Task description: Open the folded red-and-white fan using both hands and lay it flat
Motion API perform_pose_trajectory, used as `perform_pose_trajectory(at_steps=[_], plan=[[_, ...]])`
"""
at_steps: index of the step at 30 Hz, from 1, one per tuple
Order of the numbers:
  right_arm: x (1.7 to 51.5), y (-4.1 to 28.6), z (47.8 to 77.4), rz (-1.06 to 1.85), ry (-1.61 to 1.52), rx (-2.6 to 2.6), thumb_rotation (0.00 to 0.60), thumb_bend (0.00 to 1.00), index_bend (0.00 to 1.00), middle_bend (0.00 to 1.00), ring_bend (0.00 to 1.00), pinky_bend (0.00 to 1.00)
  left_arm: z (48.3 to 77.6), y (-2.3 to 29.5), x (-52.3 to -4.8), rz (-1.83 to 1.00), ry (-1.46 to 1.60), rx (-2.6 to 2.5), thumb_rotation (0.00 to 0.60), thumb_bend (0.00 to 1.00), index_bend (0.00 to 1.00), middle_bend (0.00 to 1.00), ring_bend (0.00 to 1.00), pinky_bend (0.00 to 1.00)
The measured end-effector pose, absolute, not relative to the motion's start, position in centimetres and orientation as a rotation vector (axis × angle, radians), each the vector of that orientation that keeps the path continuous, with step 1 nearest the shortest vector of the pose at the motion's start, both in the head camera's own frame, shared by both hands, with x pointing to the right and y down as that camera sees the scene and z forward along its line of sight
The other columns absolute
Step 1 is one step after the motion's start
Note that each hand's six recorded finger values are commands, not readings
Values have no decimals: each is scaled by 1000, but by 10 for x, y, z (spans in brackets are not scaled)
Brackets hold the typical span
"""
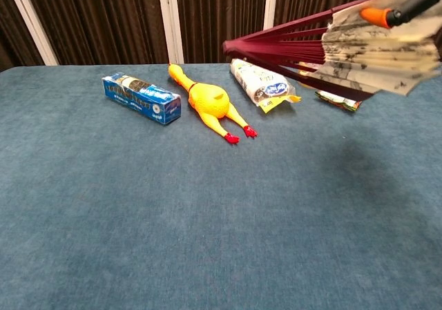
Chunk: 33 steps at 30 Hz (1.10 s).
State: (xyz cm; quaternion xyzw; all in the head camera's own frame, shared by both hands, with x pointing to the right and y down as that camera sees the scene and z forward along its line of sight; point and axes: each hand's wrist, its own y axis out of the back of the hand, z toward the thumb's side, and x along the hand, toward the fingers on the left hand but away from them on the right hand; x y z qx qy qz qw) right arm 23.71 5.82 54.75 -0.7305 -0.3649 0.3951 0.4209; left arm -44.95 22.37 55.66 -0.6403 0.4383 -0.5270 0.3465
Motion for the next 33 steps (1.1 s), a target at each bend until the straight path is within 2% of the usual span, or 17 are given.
perform_pose_trajectory(at_steps=[6,19,33], plan=[[210,54,535,972,-879,-1912,600,440,1000,161,254,163,566,219,-444,-1345,1147,-1715,600,535,92,0,0,16],[117,48,489,796,-756,-2045,600,440,1000,161,254,163,587,207,-428,-1241,1189,-1848,600,485,87,0,0,16],[57,45,452,699,-711,-1998,600,440,1000,161,254,163,609,192,-394,-1110,1240,-1998,600,450,106,0,0,16]])
